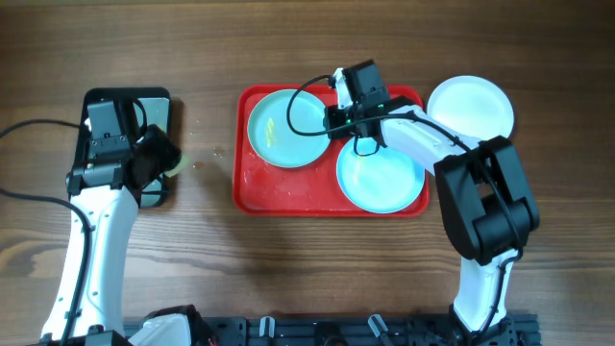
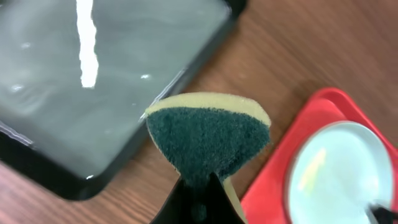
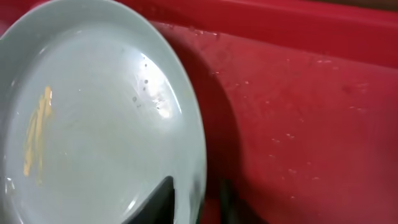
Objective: Clean dirty plates on tray and stack at the side
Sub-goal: 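Grasp the upper light-blue plate rim with the right gripper, then scrub the light-blue plate with the sponge in the left gripper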
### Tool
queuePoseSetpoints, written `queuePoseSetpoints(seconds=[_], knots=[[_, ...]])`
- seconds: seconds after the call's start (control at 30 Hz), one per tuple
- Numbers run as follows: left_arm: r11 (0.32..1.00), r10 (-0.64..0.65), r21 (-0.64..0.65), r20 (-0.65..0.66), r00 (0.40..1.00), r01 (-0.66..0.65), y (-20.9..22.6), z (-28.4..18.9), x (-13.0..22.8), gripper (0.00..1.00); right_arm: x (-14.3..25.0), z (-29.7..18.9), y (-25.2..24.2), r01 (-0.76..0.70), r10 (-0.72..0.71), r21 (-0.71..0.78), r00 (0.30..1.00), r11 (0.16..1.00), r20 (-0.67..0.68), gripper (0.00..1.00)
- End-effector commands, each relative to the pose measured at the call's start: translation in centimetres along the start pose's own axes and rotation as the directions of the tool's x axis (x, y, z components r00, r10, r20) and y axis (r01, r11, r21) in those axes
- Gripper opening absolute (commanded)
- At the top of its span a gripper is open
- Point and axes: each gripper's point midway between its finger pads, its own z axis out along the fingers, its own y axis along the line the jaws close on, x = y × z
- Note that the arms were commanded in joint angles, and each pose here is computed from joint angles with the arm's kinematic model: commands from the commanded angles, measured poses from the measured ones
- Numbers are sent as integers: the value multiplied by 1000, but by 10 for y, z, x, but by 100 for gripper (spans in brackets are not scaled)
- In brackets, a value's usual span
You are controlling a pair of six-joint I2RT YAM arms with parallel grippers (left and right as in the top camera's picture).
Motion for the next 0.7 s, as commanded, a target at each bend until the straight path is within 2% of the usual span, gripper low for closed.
queuePoseSetpoints(seconds=[0.0, 0.07, 0.3, 0.47, 0.57, 0.67], knots=[[988, 110, 110, -31, 993, -105, -27, 0, 10, 4, -5, 4, -5, 3, -3, 4, 1000, 1000, 22, 23], [983, 136, 128, -34, 990, -130, -36, -1, 16, 4, -5, 4, -5, 13, -13, 3, 1000, 1000, 22, 18], [956, 225, 201, -30, 974, -215, -71, -4, 35, 4, 2, 18, -8, 5, -5, 5, 1000, 1000, 5, 18], [952, 222, 225, -51, 974, -206, -85, -2, 47, 4, 10, 27, -12, -21, 21, 5, 1000, 1000, -15, 16], [945, 260, 231, -90, 962, -233, -94, 11, 62, 4, 13, 27, -9, -26, 26, -10, 999, 1000, -28, 4], [930, 297, 264, -137, 945, -254, -108, 23, 81, 4, 21, 26, -10, -34, 34, -6, 998, 999, -61, 4]])
